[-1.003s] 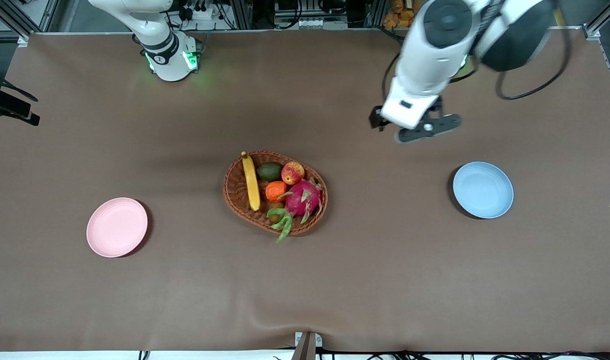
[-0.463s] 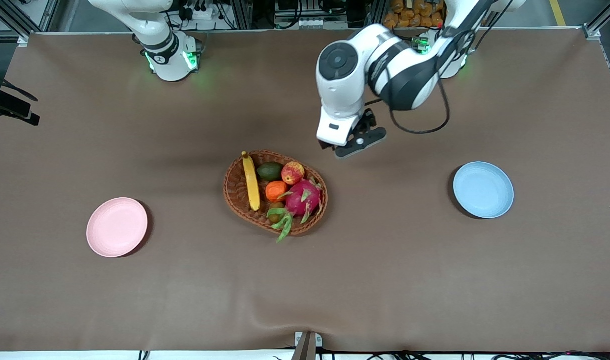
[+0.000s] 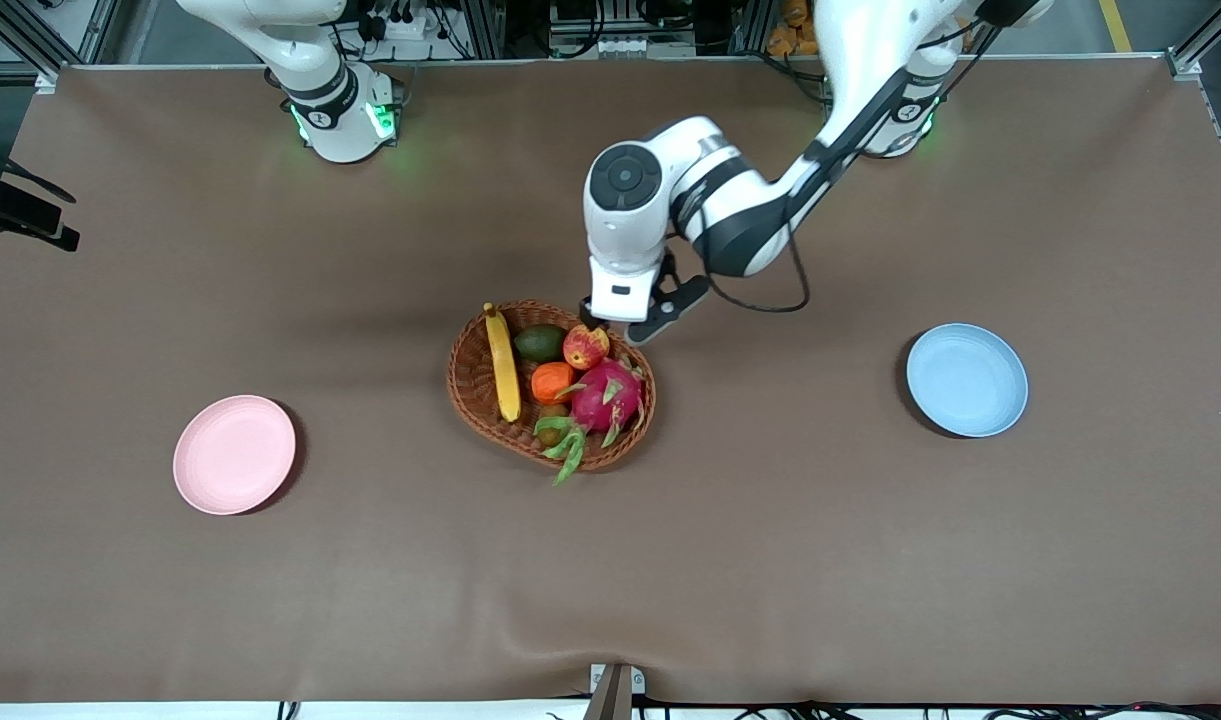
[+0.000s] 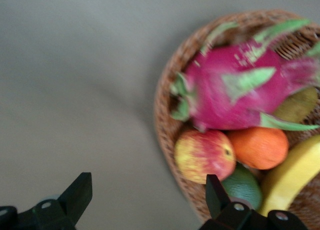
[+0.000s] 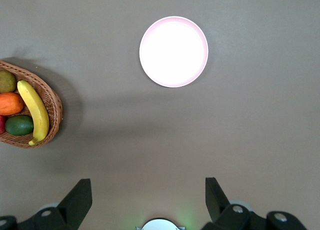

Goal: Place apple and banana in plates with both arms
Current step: 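Lower the left gripper and close it around the red apple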

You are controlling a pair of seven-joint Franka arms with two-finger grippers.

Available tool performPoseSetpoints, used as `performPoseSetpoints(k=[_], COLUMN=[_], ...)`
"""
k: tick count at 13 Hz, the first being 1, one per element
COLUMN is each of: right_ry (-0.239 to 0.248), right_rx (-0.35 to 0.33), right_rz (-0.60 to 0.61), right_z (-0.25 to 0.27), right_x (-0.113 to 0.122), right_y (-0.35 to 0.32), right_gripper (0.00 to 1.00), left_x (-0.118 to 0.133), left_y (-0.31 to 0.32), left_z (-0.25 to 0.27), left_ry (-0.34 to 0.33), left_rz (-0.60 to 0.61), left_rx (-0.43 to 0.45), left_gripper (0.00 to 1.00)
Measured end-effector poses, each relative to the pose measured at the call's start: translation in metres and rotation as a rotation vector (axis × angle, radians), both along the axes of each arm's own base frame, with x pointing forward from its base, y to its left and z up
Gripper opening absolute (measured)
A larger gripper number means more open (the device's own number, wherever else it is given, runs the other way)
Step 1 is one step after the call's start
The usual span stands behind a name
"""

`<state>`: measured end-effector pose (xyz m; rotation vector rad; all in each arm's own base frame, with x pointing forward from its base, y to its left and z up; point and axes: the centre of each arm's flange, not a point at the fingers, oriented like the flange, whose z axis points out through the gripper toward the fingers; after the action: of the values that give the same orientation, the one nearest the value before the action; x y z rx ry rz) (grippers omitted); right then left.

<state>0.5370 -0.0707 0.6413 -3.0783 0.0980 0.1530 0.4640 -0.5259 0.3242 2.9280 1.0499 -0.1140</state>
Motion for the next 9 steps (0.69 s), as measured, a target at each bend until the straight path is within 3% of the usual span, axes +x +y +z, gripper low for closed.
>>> performPoseSetpoints(k=[3, 7, 9], right_ry=[0.0, 0.0, 0.0], right_rx=[0.0, 0.0, 0.0], right_rz=[0.0, 0.0, 0.0], right_z=[0.0, 0.0, 0.0], right_x=[0.0, 0.0, 0.0], right_y=[0.0, 0.0, 0.0], right_gripper=[1.0, 1.0, 1.0], left_x=[-0.003, -0.015, -0.018], left_y=[-0.017, -0.031, -0.039], left_z=[-0.03, -0.054, -0.059], left_ry=[0.008, -0.019, -0.044], left_rz=[0.017, 0.035, 0.069], left_rx=[-0.036, 0.009, -0.01], left_gripper=[1.0, 1.0, 1.0])
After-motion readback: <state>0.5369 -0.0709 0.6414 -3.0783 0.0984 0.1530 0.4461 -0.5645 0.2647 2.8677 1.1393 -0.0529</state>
